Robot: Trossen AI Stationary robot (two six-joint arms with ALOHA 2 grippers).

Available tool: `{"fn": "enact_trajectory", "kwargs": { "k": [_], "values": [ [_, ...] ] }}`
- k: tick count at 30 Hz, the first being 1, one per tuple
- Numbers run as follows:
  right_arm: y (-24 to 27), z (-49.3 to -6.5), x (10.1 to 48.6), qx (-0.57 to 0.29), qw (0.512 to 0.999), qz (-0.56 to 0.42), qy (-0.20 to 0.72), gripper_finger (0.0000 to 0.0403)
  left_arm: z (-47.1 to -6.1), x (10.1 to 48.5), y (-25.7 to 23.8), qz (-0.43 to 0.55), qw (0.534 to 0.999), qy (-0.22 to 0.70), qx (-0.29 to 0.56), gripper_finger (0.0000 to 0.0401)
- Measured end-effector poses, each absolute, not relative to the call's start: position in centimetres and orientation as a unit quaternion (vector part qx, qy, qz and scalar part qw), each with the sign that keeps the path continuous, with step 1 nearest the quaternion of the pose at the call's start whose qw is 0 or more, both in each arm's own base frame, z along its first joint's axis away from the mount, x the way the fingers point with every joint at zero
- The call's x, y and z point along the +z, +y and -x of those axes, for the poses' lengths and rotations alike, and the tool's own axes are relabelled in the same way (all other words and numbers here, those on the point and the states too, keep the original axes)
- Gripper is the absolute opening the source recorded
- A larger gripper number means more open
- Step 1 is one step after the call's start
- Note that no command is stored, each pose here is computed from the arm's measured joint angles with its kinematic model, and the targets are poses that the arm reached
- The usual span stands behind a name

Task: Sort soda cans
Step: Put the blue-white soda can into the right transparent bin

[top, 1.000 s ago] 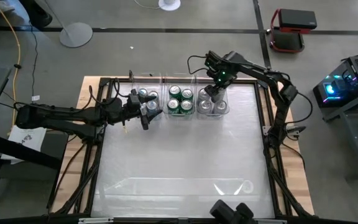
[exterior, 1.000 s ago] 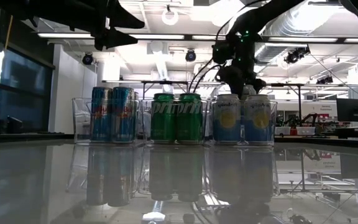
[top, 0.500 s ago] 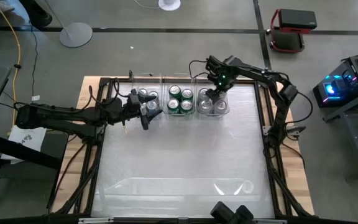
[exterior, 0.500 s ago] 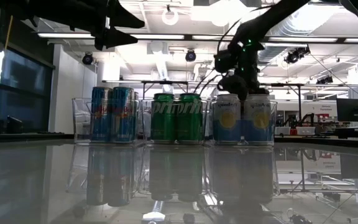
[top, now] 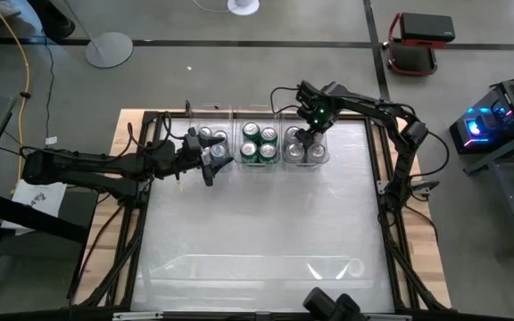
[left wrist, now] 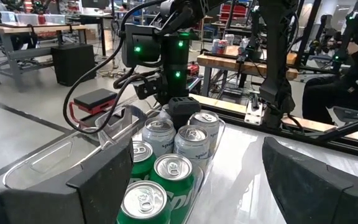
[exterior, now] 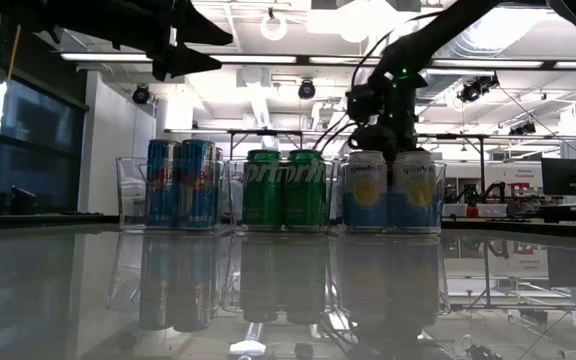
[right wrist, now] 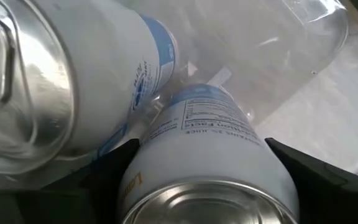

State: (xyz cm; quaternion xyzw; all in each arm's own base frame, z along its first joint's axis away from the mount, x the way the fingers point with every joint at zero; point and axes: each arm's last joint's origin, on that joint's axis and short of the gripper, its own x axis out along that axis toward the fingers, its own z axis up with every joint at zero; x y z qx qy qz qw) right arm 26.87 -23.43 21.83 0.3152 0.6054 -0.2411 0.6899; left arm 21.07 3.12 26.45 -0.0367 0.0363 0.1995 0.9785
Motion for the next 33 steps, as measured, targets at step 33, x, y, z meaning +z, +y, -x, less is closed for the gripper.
{"fn": "enact_trajectory", "kwargs": {
  "k": [33],
  "values": [
    [-23.1,-26.6,23.0,-0.214,0.686,-0.320,0.618,0.0305,-21.1,26.4,3.1,0.038,0.978,0.036,0.199,0.0333]
  ]
}}
